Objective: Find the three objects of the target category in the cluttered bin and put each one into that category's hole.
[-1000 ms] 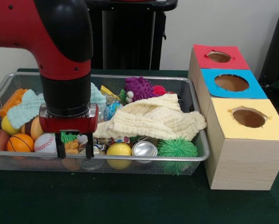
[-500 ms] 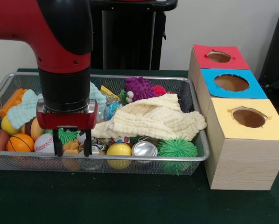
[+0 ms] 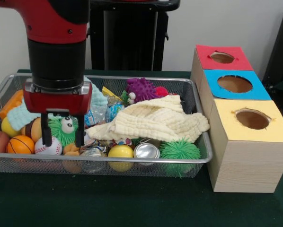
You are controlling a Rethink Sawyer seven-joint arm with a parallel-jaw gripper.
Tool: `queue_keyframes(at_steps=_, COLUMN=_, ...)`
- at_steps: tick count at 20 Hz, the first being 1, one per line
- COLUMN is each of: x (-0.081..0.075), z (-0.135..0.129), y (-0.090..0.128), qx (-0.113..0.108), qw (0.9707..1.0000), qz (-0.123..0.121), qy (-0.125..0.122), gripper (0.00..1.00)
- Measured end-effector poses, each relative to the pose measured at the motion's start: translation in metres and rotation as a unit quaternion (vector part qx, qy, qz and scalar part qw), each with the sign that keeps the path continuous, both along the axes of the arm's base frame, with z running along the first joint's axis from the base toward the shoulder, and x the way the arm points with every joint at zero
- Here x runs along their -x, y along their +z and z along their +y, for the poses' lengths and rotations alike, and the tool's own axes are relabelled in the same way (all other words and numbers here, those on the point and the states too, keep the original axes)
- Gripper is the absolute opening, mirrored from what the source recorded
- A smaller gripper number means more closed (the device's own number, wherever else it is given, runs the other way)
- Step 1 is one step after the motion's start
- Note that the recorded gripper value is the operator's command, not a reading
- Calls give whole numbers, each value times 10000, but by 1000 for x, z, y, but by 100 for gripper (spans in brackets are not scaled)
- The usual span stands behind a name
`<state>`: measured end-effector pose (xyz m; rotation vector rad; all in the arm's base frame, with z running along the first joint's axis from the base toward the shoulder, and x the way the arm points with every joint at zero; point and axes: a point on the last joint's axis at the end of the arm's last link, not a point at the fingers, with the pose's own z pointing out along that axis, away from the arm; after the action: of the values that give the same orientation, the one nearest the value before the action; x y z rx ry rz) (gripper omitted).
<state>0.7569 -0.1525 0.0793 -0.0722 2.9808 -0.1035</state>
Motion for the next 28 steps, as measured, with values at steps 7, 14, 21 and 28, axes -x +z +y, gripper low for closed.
queue_keyframes(at_steps=7, x=3, z=-3, y=24, qx=83, qw=9999, qz=-75, qy=17, gripper=100)
queue_keyframes(at_steps=14, x=35, z=-18, y=30, qx=52, qw=9999, qz=133, qy=-60, gripper=100)
queue_keyframes(at_steps=21, x=62, z=-25, y=24, qx=-15, qw=9994, qz=327, qy=-111, gripper=100)
queue_keyframes(at_steps=28, x=77, z=-18, y=15, qx=-73, qw=9989, qz=448, qy=-65, gripper=100)
